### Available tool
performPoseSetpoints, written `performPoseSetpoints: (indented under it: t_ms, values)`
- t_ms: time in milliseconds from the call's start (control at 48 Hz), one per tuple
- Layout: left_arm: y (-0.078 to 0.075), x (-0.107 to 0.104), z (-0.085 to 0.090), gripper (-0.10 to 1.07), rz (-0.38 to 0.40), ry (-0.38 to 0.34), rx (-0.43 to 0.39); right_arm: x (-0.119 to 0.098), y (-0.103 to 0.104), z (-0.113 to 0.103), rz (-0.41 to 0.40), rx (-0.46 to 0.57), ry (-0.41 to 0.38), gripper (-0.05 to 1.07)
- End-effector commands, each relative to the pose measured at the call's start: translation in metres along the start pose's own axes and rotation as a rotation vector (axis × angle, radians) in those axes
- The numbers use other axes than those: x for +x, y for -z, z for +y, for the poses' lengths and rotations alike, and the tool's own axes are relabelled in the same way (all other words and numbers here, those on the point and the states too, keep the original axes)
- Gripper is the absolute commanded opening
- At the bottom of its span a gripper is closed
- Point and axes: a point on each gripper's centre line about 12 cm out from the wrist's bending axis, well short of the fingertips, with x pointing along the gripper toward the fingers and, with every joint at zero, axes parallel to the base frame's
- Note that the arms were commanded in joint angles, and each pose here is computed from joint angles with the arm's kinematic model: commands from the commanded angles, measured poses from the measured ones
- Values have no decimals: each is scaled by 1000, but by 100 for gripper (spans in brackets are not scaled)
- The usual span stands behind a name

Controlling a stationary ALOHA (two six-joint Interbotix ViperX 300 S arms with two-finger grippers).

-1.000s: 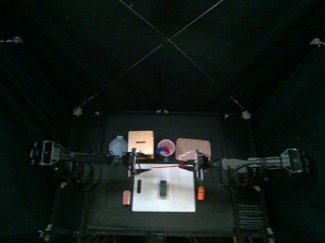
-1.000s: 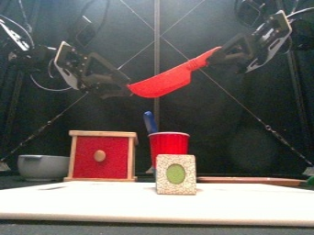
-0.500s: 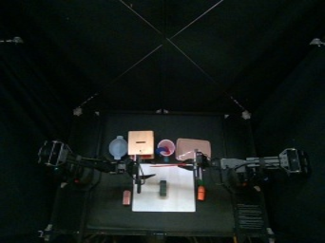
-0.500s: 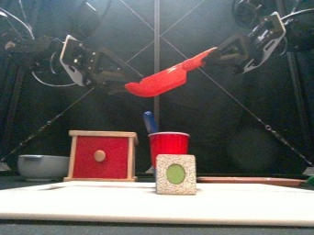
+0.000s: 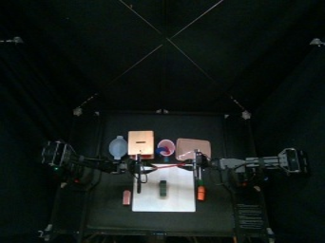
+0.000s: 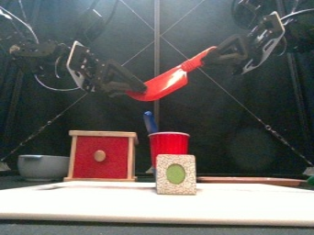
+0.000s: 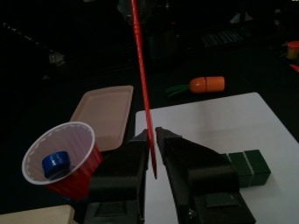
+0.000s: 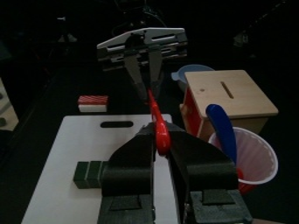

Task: Cut sushi roll

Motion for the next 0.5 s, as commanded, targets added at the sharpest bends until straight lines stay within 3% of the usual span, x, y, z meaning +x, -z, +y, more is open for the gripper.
performPoseSetpoints:
  t_ms: [0,271,479]
  values:
    - [-10,3,1,56,-34,-8,-1,1,-10,1,-36,16,1,45]
    - [-5,6,0,54,-16,-5,-3,2,-7,7,-25,42,-16,45]
    - [0,1,-2,42,10,1,-9,2,9,18,31,59,-46,45]
